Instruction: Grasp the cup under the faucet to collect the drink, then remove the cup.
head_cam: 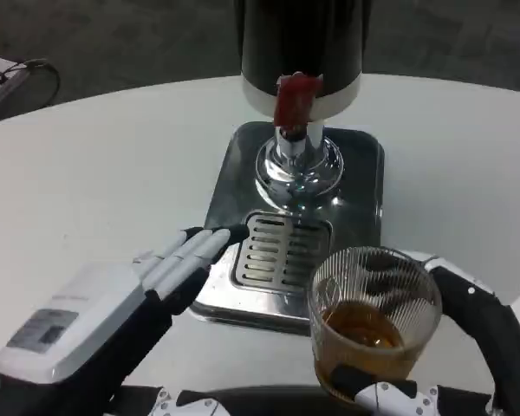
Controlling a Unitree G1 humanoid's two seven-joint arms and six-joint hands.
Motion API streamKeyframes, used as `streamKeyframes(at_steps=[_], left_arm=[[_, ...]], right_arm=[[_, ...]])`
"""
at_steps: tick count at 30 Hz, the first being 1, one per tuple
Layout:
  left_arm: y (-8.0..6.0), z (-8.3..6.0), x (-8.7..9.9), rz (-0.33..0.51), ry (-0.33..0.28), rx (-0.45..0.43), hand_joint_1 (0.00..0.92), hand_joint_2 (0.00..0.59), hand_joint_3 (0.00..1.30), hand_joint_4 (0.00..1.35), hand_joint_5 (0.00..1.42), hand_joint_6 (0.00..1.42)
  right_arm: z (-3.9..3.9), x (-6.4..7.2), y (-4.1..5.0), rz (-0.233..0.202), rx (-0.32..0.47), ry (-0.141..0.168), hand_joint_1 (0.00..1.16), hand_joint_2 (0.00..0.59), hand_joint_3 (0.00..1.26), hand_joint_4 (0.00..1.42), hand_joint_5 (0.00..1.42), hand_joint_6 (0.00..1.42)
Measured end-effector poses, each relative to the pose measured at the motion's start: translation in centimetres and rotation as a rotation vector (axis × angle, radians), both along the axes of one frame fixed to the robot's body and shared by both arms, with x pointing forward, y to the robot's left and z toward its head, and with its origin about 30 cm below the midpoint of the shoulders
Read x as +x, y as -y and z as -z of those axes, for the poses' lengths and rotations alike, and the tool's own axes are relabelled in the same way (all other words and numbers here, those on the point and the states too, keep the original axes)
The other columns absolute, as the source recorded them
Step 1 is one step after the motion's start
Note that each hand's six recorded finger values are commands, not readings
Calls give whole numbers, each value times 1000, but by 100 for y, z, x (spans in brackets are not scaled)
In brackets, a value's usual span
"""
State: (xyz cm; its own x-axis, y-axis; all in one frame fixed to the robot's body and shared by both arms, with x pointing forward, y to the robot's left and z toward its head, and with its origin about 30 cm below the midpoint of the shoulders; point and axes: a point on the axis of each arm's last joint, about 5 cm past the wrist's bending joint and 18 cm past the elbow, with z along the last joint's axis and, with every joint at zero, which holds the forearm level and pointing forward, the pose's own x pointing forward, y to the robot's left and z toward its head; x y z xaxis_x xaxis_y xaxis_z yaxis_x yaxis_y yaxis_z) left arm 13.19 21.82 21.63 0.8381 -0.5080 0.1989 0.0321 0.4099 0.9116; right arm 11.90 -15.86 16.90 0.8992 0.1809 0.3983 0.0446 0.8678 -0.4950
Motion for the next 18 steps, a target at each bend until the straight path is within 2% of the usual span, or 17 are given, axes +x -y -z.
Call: streamKeyframes(at_steps=[3,18], left_arm=[[11,19,-33,-1,-13,1,0,40,37,0,0,63],[68,46,-56,5,-27,1,0,40,37,0,0,59]], right_arm=[[-22,-11,9,-12,-1,14,830,213,764,849,967,419],[-36,-31,56,-23,-16,26,841,216,778,860,975,423]])
